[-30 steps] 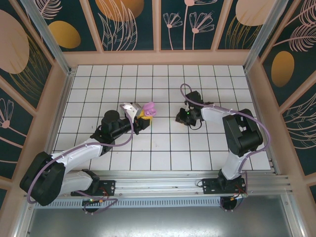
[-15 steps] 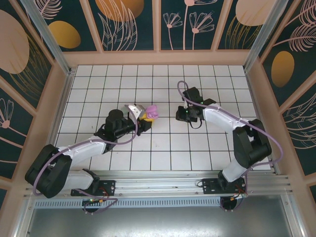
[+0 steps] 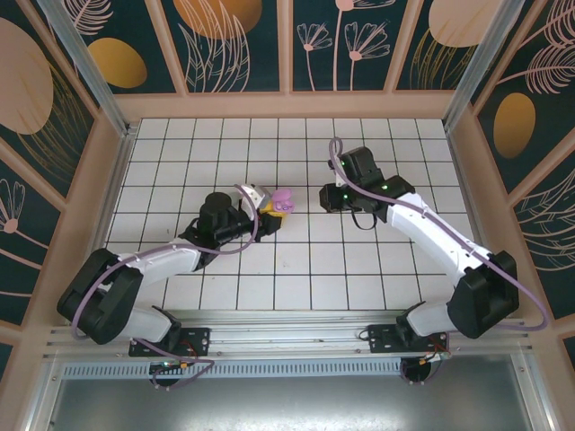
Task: Insert wireless bluetooth earbuds into charging case
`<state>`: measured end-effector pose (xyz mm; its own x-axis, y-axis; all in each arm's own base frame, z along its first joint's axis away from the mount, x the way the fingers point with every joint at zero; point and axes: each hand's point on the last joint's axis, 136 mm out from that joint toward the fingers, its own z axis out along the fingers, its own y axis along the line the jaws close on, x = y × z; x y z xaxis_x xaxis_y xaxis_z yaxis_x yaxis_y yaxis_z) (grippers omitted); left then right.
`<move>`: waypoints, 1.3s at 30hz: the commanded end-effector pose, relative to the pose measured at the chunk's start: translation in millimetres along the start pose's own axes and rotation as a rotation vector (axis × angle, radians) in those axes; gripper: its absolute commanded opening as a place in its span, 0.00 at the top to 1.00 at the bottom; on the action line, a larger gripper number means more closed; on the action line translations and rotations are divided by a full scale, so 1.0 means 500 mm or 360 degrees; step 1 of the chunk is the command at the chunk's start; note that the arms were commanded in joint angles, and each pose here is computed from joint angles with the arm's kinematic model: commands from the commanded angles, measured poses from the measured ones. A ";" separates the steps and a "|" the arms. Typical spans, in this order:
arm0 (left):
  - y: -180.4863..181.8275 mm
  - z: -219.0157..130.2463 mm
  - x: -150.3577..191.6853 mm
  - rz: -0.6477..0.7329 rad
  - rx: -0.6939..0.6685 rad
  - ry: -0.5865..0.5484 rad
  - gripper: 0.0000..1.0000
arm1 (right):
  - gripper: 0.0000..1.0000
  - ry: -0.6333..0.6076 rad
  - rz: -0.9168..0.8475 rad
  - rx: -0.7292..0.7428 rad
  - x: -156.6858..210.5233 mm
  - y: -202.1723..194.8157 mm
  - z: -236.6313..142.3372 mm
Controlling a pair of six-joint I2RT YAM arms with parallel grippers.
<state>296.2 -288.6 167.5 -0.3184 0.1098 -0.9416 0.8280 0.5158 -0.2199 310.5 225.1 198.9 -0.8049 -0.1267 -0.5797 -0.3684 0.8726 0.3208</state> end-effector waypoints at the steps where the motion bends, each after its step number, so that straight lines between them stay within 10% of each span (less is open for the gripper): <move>1: -0.019 0.009 -0.049 0.0050 0.0094 -0.0087 0.64 | 0.86 -0.0041 -0.0183 -0.0074 -0.019 0.047 -0.039; 39: -0.078 -0.023 -0.071 0.0077 0.0290 -0.0068 0.63 | 0.86 0.0196 -0.0970 0.0006 0.036 0.154 -0.007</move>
<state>272.3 -300.0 192.3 -0.3102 0.1093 -0.9444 0.8921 0.3767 -0.2494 268.3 288.2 215.8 -0.5243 -0.6149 -0.5891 -0.7604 0.6494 -0.0011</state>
